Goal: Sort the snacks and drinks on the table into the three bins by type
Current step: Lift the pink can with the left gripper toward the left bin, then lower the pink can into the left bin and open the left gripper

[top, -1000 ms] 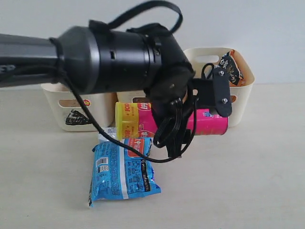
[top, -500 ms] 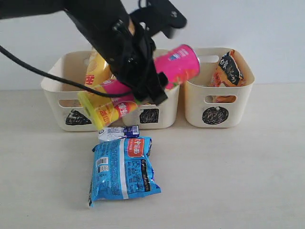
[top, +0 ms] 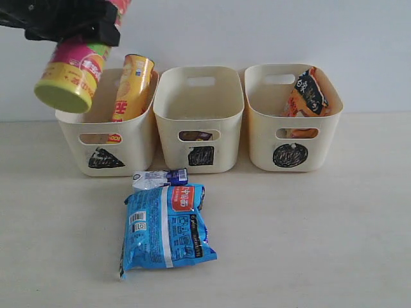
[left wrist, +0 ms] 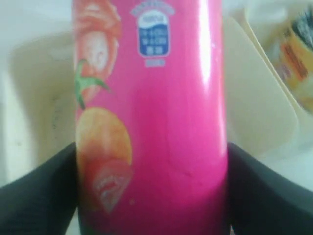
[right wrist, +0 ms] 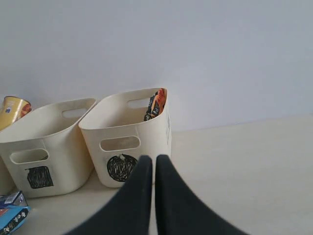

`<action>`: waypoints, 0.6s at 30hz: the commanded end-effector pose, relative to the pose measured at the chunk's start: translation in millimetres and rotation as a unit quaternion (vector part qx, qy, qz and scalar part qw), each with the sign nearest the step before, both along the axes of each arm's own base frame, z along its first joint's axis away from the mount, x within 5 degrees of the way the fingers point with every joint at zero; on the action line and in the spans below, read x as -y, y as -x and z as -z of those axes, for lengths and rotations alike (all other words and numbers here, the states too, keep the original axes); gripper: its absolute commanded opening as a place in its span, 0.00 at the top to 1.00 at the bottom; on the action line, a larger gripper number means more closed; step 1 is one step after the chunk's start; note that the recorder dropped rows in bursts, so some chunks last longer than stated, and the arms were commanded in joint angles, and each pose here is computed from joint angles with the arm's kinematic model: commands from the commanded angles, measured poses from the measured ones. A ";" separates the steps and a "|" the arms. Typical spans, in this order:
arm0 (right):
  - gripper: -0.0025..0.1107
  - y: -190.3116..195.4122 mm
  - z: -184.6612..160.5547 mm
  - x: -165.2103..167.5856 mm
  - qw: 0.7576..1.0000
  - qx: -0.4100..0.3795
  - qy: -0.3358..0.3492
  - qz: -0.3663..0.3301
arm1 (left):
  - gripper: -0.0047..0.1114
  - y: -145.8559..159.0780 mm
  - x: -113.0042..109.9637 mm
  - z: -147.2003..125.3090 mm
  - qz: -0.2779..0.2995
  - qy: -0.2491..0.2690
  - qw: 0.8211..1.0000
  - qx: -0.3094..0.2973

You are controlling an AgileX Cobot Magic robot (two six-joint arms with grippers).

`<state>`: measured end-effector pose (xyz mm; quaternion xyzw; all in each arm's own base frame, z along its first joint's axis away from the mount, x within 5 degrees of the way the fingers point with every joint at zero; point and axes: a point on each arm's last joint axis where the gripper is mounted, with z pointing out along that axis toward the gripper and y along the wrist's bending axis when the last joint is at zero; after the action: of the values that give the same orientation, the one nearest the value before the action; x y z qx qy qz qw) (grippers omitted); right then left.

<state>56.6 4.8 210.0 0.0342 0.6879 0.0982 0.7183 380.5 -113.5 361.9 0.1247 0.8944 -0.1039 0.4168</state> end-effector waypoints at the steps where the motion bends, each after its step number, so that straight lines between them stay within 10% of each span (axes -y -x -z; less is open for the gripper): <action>1: 0.98 0.5 -0.6 -0.1 1.000 0.004 0.005 -0.001 | 0.92 -14.7 -26.9 -16.0 -0.055 0.042 0.994 0.082; 10: 0.98 0.5 -0.6 -0.1 1.000 0.004 0.004 -0.001 | 0.92 -71.6 -39.1 15.5 -0.094 0.045 0.967 0.232; 18: 0.98 0.5 -0.6 -0.1 1.000 0.004 0.006 -0.001 | 0.92 -98.3 -35.6 72.6 -0.065 -0.026 0.974 0.214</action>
<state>56.6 4.8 210.0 0.0342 0.6879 0.0982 0.7183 471.7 -78.0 302.9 0.0874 0.7940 -0.0341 0.6007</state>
